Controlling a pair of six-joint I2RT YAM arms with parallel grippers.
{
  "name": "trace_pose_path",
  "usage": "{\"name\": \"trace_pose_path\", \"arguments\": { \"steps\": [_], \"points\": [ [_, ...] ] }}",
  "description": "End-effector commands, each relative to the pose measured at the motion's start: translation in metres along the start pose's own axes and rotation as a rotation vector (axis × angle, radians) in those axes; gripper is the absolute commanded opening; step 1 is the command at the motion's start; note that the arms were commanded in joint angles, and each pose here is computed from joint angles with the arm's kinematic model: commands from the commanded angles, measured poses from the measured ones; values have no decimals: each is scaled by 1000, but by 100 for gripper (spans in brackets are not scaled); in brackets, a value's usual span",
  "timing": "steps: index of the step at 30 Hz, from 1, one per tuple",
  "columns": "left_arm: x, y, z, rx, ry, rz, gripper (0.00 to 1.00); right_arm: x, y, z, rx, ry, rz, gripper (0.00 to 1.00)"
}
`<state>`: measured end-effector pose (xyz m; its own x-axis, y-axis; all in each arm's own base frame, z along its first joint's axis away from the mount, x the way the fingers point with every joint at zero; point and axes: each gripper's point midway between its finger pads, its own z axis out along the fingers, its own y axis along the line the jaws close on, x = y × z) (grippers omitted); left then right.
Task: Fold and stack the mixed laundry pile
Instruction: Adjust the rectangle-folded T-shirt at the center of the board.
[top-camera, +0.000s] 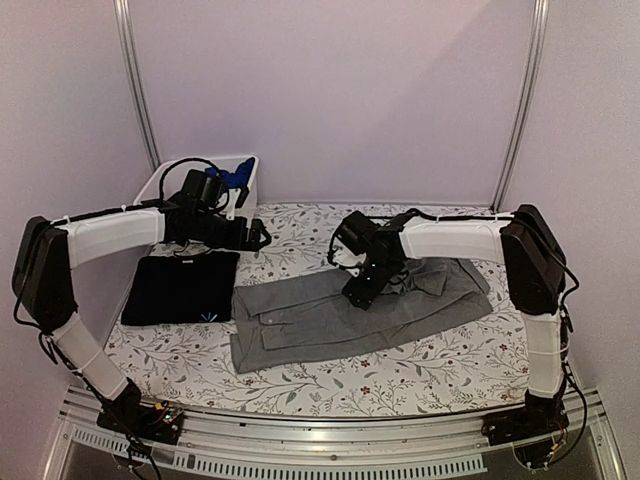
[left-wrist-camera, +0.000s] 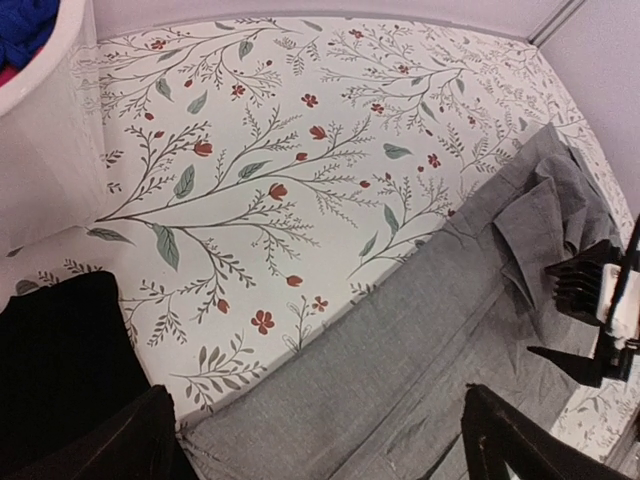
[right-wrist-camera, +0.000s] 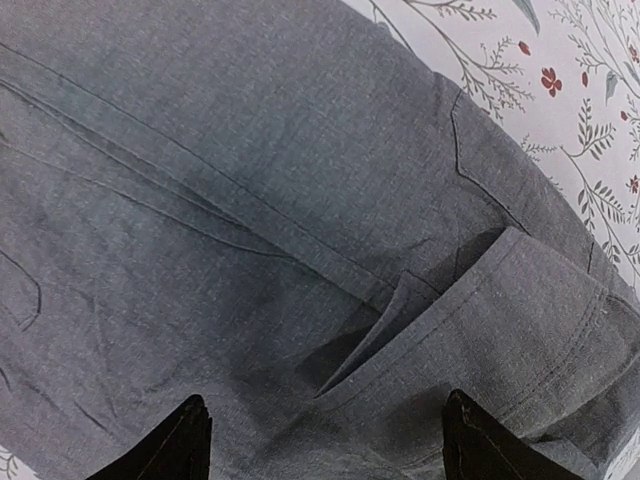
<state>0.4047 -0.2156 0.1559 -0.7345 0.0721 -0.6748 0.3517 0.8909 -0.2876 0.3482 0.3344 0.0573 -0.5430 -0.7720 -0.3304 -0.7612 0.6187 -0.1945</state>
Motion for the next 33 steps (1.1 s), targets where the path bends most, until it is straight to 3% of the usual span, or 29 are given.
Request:
{"name": "trace_pose_path", "arguments": {
  "steps": [1,4,6,9,11,16,20,26,29,33],
  "points": [
    [-7,-3,-4,36,-22,23,100,7,-26,17,198,82,-25,78],
    [-12,-4,-7,36,-38,31,100,14,-42,24,310,130,-9,72],
    [-17,-5,-11,35,-65,42,100,10,-47,21,327,106,6,63],
    [-24,-4,-16,23,-96,65,100,-6,-50,5,301,22,35,37],
    [-28,-3,-19,9,-114,79,100,-17,-55,-11,301,-29,36,26],
    [-35,-2,-19,-5,-127,98,100,-33,-70,-41,258,-110,70,21],
    [-39,-12,-19,44,-138,132,100,-36,-74,-57,183,-155,85,1],
    [-56,-48,-31,205,-262,270,100,-42,-70,-98,-108,-322,155,0],
    [-63,-86,-46,317,-364,393,100,-51,-67,-137,-267,-458,181,0],
    [-52,-133,-48,419,-384,559,100,-54,-49,-183,-416,-574,147,0]
  ]
}}
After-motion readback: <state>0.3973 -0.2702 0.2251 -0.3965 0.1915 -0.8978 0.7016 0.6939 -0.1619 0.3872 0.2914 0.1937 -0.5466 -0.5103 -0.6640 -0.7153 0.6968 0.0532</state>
